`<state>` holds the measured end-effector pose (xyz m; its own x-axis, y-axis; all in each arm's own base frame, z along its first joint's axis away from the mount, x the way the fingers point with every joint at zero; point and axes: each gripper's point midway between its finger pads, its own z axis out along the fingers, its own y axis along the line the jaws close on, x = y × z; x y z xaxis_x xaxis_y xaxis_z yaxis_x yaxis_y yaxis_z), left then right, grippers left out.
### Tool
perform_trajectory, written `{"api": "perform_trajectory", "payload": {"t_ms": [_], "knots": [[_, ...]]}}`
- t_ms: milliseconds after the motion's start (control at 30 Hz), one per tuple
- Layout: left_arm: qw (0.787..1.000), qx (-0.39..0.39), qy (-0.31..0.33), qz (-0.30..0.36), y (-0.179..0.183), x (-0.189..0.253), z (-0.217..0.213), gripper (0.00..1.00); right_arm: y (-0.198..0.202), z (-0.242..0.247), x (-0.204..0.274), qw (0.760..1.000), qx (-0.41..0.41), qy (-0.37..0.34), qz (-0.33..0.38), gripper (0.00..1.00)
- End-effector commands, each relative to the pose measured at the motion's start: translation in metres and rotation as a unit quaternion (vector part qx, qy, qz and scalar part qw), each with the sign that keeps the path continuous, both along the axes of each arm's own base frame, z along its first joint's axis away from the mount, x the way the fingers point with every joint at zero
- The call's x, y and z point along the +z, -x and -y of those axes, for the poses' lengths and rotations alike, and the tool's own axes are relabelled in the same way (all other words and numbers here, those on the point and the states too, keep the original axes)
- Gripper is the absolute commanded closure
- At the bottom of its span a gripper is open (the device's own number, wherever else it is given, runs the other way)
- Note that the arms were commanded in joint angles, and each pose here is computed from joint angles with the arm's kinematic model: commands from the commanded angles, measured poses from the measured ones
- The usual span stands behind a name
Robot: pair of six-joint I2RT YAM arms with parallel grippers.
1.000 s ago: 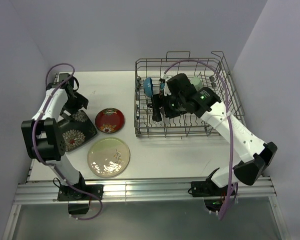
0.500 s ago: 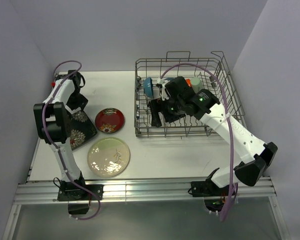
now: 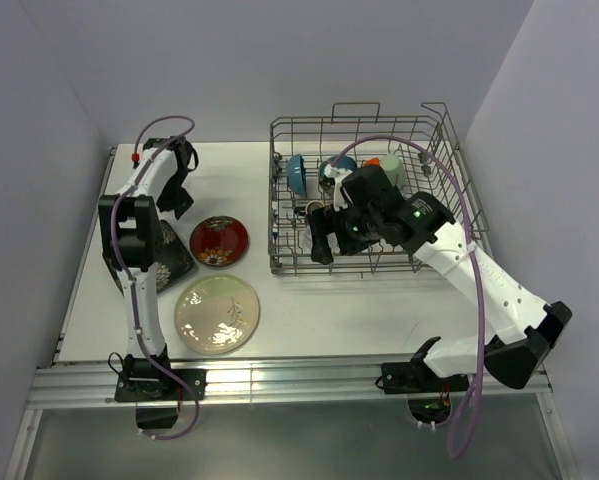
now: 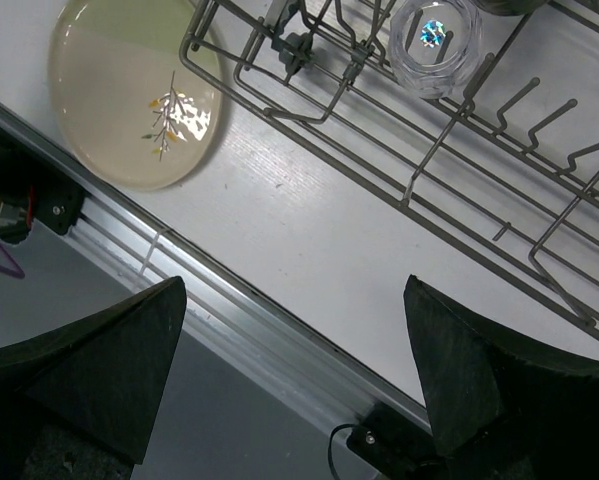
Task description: Load the mixed dishes into the dish rack
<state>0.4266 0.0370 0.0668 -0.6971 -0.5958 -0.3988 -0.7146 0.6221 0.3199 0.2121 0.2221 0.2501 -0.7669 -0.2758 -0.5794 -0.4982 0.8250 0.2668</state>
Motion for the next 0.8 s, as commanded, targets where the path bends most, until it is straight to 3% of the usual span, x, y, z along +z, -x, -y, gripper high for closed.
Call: {"api": "perform_trajectory", "payload": {"t_ms": [0,333,567,733,767], "knots": [[0.998,0.004,-0.054,-0.042,0.035,0.013,-0.02,0.09,-0.003,-0.005,0.013,0.999,0.002,-0.027,0.03,0.03],[0.995,-0.02,-0.072,-0.07,0.032,0.004,-0.014,0.1,-0.006,-0.007,0.019,0.999,0.005,-0.034,0.042,0.03],[0.985,-0.035,-0.096,-0.14,0.057,-0.038,-0.016,0.25,-0.007,-0.008,0.021,0.998,0.002,-0.039,0.046,0.03],[0.981,-0.045,-0.098,-0.161,0.068,-0.053,-0.014,0.33,-0.009,-0.007,0.025,0.998,-0.005,-0.041,0.054,0.03],[0.981,-0.047,-0.1,-0.162,0.069,-0.055,-0.015,0.38,-0.009,-0.007,0.025,0.998,-0.005,-0.041,0.054,0.03]]}}
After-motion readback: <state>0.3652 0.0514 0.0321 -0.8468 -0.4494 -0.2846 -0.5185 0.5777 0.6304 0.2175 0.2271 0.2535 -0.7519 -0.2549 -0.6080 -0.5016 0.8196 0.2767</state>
